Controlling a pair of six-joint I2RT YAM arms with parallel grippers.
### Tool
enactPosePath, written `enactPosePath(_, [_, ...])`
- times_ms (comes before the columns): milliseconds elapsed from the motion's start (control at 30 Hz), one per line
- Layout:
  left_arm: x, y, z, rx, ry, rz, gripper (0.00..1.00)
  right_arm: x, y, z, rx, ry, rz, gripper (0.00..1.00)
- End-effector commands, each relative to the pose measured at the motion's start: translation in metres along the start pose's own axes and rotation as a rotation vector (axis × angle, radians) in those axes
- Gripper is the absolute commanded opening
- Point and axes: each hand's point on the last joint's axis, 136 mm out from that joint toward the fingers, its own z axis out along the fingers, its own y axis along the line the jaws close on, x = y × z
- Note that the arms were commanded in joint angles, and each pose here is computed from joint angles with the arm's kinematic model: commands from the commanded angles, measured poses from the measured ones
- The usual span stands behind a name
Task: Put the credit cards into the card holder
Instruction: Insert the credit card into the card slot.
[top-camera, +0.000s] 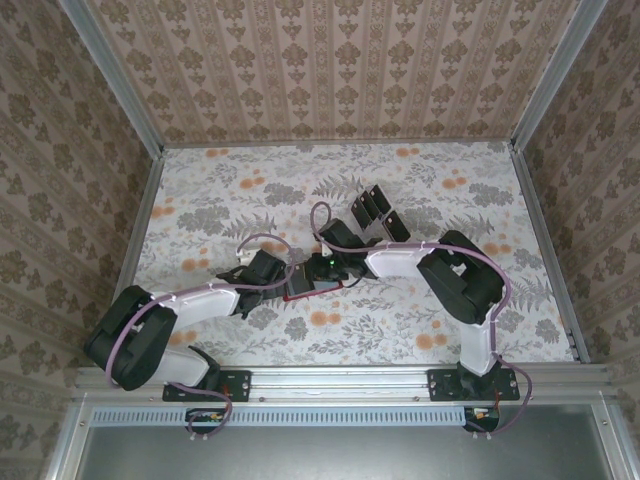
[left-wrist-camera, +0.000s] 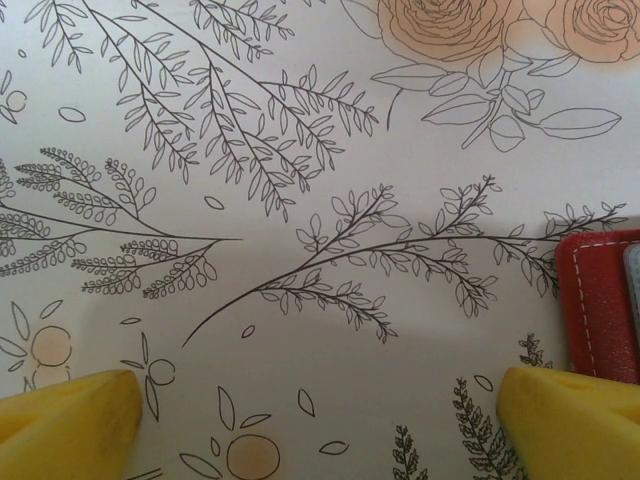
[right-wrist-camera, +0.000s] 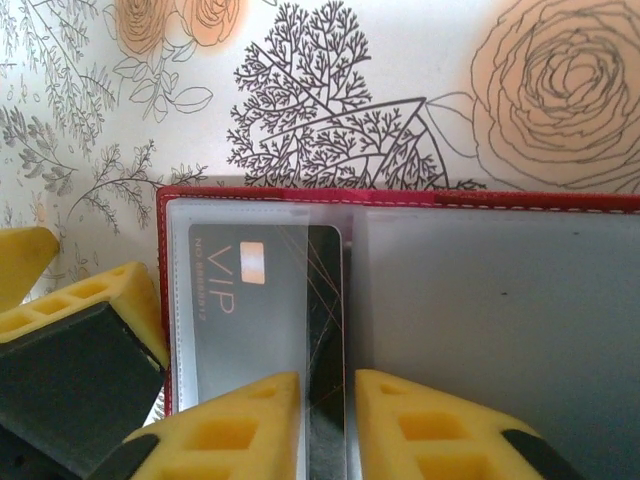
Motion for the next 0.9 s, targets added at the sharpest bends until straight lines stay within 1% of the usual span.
enactPosePath(0, [0.017,0.002,0.012,0.003,0.049,0.023,0.99,0.001,0.011,0.007,-0.026,0.012,-0.001,0.16])
enactPosePath(200, [0.019,0.002,0.014,0.004,0.054,0.023,0.99,0.006,0.017,0.011,-0.041,0.023,0.004,0.12])
enactPosePath(433, [0.020,0.001,0.014,0.006,0.055,0.022,0.99,0.010,0.026,0.014,-0.077,0.035,0.026,0.12])
enactPosePath(500, [0.019,0.001,0.014,0.008,0.053,0.022,0.99,0.011,0.029,0.013,-0.088,0.037,0.028,0.13])
enactPosePath(567, [0.018,0.001,0.013,0.008,0.052,0.024,0.99,0.010,0.031,0.011,-0.093,0.034,0.030,0.19])
enactPosePath(600, [0.018,0.001,0.013,0.007,0.051,0.025,0.99,0.009,0.032,0.010,-0.095,0.031,0.028,0.25])
enactPosePath(700, [0.015,0.002,0.011,0.006,0.046,0.023,0.99,0.008,0.034,0.006,-0.096,0.026,0.028,0.36])
enactPosePath(767, [0.012,0.002,0.009,0.007,0.039,0.018,0.99,0.007,0.036,0.004,-0.098,0.021,0.028,0.42])
enactPosePath(867, [0.005,0.006,0.005,0.006,0.026,0.006,0.99,0.006,0.038,0.002,-0.104,0.016,0.030,0.48])
